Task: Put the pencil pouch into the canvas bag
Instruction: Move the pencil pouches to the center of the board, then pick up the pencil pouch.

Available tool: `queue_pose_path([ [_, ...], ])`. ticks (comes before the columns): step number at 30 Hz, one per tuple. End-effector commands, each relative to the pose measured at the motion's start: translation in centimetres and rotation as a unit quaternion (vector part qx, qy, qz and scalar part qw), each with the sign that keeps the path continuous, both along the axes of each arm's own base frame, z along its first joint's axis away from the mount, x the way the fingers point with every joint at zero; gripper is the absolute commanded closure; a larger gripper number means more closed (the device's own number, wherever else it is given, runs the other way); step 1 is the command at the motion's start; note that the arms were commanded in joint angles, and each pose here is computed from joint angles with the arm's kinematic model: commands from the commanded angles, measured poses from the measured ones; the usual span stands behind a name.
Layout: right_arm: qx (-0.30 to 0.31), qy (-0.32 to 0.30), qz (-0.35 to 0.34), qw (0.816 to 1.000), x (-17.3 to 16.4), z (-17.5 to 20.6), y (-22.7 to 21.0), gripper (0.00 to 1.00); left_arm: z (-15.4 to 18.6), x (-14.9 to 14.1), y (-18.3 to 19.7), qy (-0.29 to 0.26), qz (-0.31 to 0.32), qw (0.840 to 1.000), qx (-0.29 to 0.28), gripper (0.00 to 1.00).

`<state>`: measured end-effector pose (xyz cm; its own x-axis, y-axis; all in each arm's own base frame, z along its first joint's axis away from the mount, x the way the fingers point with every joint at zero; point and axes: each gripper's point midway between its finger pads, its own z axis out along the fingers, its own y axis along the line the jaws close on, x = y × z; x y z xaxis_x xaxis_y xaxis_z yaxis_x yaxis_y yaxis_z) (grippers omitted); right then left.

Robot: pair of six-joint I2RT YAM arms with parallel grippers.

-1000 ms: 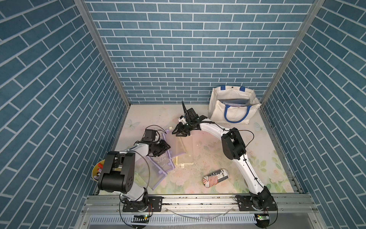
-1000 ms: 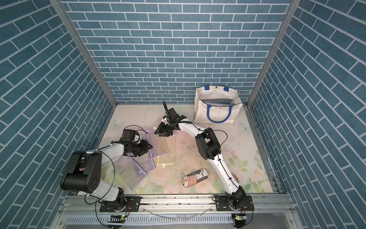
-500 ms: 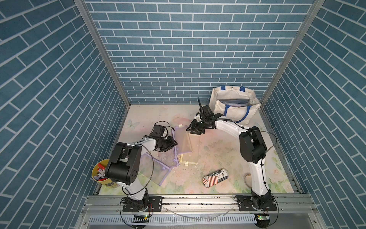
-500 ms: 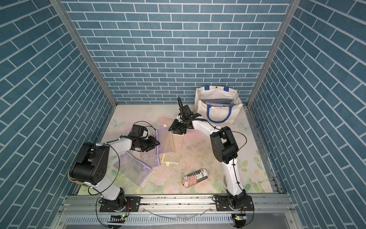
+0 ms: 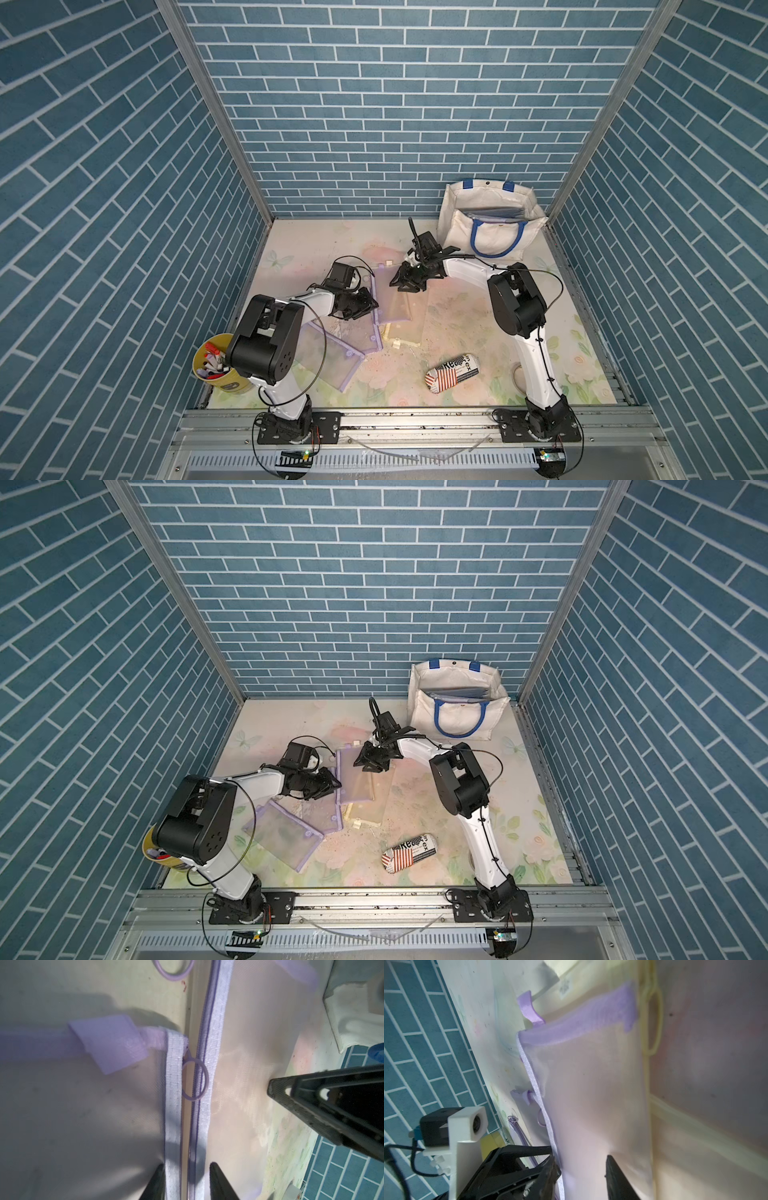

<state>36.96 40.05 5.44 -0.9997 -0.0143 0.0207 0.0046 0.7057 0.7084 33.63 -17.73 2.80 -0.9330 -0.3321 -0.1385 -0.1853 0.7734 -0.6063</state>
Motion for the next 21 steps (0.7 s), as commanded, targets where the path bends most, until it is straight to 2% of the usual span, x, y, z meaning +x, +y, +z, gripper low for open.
queue_pose_path([
  [1,-0.015,-0.026,0.006,1.000,0.1,1.7,-0.8,0.61,-0.7,-0.1,-0.3,0.011,-0.002,1.000,0.005,0.66],
  [11,-0.041,-0.050,-0.026,0.998,-0.5,2.9,-4.2,0.61,-1.0,-0.2,-0.2,0.014,-0.002,1.000,0.007,0.72],
  [21,-0.023,-0.022,-0.025,0.999,0.2,0.8,-3.2,0.62,-1.1,-0.1,-0.5,0.016,-0.005,1.000,0.005,0.73],
])
